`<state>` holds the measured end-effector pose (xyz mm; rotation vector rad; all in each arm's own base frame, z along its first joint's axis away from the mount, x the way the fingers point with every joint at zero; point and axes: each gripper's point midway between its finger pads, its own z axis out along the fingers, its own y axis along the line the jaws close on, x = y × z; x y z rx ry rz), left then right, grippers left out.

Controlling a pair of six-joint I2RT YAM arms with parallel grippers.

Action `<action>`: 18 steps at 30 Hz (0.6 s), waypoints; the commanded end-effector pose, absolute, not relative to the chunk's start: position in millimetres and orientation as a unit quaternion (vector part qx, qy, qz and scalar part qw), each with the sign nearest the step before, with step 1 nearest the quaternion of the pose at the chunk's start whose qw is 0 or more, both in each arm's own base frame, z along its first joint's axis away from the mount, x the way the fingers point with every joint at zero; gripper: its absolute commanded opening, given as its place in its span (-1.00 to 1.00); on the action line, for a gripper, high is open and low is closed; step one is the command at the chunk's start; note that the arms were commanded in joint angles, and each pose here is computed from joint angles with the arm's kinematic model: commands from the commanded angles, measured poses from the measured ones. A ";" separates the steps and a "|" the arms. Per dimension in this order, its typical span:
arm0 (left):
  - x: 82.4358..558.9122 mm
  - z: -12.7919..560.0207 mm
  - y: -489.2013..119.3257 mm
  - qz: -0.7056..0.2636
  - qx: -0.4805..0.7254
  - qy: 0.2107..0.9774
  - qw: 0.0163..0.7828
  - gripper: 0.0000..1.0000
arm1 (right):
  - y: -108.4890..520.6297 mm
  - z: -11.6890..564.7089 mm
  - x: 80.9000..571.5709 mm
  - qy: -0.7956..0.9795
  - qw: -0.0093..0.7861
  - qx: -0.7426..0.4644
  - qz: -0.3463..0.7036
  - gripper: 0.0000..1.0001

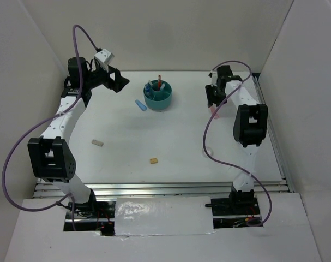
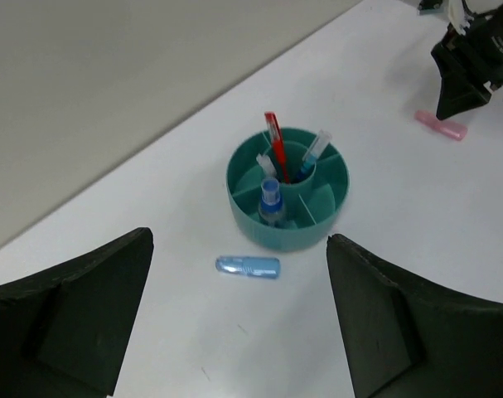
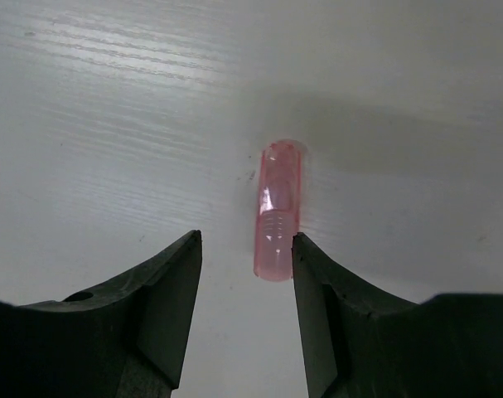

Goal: Sort the stationery into containers
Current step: Move the pen to the center of the board.

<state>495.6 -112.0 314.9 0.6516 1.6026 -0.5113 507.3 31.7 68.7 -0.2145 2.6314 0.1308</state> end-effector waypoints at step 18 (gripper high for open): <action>432.5 266.6 -103.4 -0.197 0.302 0.738 0.570 0.98 | 32.5 80.4 514.3 0.960 0.231 -0.157 -0.025 0.07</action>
